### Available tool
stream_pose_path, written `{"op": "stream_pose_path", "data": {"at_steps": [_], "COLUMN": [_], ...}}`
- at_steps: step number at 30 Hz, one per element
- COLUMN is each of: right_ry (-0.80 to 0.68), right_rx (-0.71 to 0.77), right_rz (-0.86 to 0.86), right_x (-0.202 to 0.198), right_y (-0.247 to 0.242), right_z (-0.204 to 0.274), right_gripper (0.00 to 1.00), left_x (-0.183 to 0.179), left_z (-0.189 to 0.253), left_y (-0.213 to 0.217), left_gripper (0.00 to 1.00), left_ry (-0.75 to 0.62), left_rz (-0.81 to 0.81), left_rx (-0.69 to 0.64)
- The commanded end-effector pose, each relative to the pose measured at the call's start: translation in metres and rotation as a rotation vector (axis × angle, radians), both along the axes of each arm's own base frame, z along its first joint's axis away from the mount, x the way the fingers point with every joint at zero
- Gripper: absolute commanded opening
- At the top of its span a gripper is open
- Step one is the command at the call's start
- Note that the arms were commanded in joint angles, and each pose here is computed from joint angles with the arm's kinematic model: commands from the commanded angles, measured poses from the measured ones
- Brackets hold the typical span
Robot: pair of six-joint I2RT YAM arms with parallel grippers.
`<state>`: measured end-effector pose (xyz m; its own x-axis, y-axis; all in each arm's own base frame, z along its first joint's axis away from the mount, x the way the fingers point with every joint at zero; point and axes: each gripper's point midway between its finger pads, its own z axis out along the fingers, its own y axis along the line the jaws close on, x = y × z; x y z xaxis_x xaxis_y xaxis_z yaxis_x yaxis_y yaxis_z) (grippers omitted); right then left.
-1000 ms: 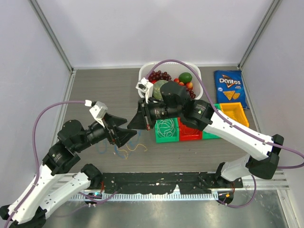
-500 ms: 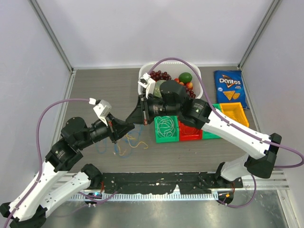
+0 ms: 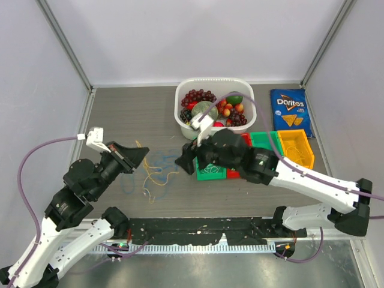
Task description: Untangle the cables
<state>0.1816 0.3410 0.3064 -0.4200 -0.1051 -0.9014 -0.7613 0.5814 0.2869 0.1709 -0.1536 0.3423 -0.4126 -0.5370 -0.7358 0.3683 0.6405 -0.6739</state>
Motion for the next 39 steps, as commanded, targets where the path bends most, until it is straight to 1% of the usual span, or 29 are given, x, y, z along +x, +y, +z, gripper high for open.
{"op": "stream_pose_path", "data": {"at_steps": [1,2,3,6,9,11,12,14,17,21,25,27,28,30,32,33,34,35,36,38,39], "right_ry": [-0.202,-0.213,-0.219,-0.244,-0.252,-0.256,-0.257,-0.251,-0.248,-0.245,-0.247,-0.248,-0.256,-0.257,-0.257,-0.257,-0.256,-0.258,-0.257,-0.256,-0.262], "right_rx": [-0.069,-0.053,-0.069,-0.024,-0.002,-0.009,-0.009,0.011,0.047,0.085,0.107,0.088,0.118,0.113,0.102,0.109,0.106,0.12,0.119,0.144,0.162], "right_rz": [0.058,0.067,0.064,0.084,0.085,0.05,0.009,-0.034,-0.033,-0.019,0.002,0.002,0.001,0.008,0.003,-0.001,-0.002,-0.007,-0.01,-0.02,-0.028], "right_x": [-0.019,-0.026,-0.029,-0.038,-0.04,-0.036,-0.031,-0.029,-0.033,-0.034,-0.034,-0.032,-0.032,-0.032,-0.031,-0.03,-0.031,-0.03,-0.03,-0.03,-0.029], "right_y": [0.051,0.06,0.069,0.086,0.102,0.109,0.108,0.113,0.119,0.132,0.149,0.157,0.16,0.164,0.164,0.163,0.163,0.162,0.161,0.158,0.157], "right_z": [0.001,0.011,0.006,0.02,0.028,0.028,0.029,0.032,0.035,0.039,0.035,0.027,0.034,0.031,0.026,0.026,0.023,0.025,0.022,0.024,0.029], "right_gripper": [0.73,0.72,0.72,0.72,0.72,0.7,0.67,0.63,0.63,0.65,0.65,0.64,0.63,0.57,0.48,0.4,0.37,0.29,0.25,0.08,0.06], "left_x": [0.015,0.017,0.018,0.021,0.022,0.023,0.023,0.024,0.025,0.025,0.025,0.025,0.024,0.023,0.023,0.022,0.022,0.022,0.022,0.022,0.023], "left_z": [0.001,0.001,0.0,-0.003,-0.004,-0.003,-0.003,-0.003,-0.006,-0.007,-0.006,-0.008,-0.008,-0.008,-0.007,-0.005,-0.004,-0.005,-0.004,-0.006,-0.008], "left_y": [0.028,0.031,0.034,0.043,0.043,0.044,0.047,0.051,0.059,0.061,0.06,0.059,0.059,0.06,0.06,0.06,0.06,0.06,0.059,0.057,0.055], "left_gripper": [0.0,0.0,0.0,0.0,0.0,0.0,0.0,0.0,0.0,0.0,0.0,0.0,0.0,0.0,0.0,0.0,0.0,0.0,0.0,0.0,0.0], "left_ry": [0.124,0.131,0.144,0.189,0.214,0.221,0.228,0.238,0.274,0.3,0.314,0.315,0.316,0.316,0.312,0.309,0.305,0.308,0.309,0.318,0.321], "left_rz": [0.222,0.24,0.262,0.324,0.336,0.351,0.366,0.396,0.451,0.475,0.476,0.472,0.473,0.473,0.472,0.471,0.468,0.467,0.463,0.46,0.456], "left_rx": [-0.121,-0.117,-0.11,-0.075,-0.072,-0.091,-0.105,-0.121,-0.134,-0.142,-0.174,-0.187,-0.193,-0.198,-0.205,-0.208,-0.213,-0.215,-0.22,-0.232,-0.235]}}
